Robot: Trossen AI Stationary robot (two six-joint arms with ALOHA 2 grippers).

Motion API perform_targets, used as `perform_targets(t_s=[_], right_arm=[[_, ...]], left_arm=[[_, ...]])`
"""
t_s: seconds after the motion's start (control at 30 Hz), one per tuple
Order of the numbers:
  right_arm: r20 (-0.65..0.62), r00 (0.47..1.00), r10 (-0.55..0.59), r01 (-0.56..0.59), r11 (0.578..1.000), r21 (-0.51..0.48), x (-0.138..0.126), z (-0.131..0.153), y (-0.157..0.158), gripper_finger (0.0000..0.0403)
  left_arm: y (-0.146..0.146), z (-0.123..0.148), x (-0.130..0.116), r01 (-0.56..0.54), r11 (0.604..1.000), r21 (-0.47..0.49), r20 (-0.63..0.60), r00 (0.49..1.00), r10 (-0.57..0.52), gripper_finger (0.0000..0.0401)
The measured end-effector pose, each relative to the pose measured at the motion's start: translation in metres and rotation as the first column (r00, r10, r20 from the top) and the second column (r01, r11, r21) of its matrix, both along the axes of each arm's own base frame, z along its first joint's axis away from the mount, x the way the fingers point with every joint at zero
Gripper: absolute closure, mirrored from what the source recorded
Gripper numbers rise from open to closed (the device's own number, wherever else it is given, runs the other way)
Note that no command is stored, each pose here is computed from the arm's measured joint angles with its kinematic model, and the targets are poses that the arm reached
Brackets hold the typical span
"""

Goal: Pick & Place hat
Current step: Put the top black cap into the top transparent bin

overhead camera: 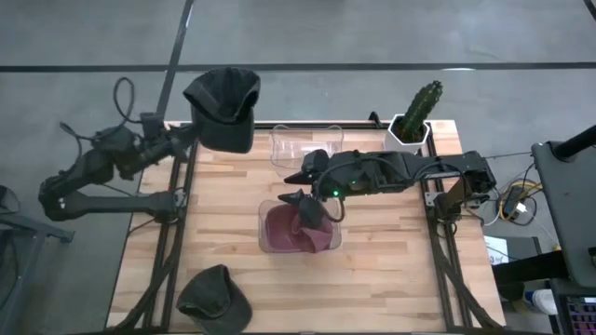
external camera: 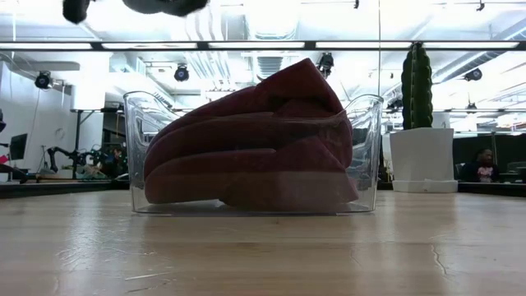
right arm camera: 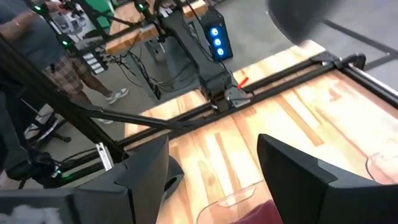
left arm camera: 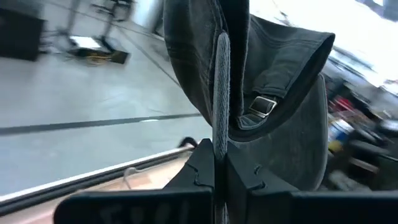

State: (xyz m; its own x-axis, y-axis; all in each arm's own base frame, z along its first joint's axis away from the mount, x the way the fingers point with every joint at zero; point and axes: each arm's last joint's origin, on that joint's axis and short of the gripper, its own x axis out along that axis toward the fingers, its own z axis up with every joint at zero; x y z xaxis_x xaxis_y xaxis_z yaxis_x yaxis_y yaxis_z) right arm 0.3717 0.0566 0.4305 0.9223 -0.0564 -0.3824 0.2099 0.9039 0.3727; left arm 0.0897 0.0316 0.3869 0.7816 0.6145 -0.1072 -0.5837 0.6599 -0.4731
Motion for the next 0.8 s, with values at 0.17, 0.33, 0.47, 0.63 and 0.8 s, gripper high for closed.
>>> perform_targets(t_s=[0.17, 0.33, 0.47, 0.63, 0.8], right_arm=[[-0.014, 0.999, 0.037, -0.036, 0.999, 0.005, -0.002, -0.001, 0.003, 0.0166], [0.001, 0.999, 0.048, -0.048, 0.999, 0.010, -0.016, 0.014, 0.002, 0.0172], [0.022, 0.998, 0.067, -0.067, 0.998, 0.017, -0.028, 0.030, 0.000, 0.0179], [-0.017, 0.996, 0.084, -0.084, 0.996, 0.004, -0.037, 0.039, -0.004, 0.0179], [-0.064, 0.994, 0.086, -0.085, 0.996, 0.030, -0.036, 0.035, -0.010, 0.0179]], left_arm=[[-0.005, 0.010, 0.001, 0.181, 0.983, -0.029, -0.093, 0.979, -0.183, 0.0394], [-0.008, 0.008, 0.006, 0.314, 0.940, -0.137, -0.220, 0.915, -0.338, 0.0394], [-0.011, 0.004, 0.015, 0.424, 0.870, -0.254, -0.291, 0.824, -0.486, 0.0394], [-0.014, -0.001, 0.031, 0.571, 0.732, -0.372, -0.252, 0.696, -0.672, 0.0394], [-0.015, -0.010, 0.050, 0.636, 0.619, -0.461, -0.236, 0.585, -0.776, 0.0394]])
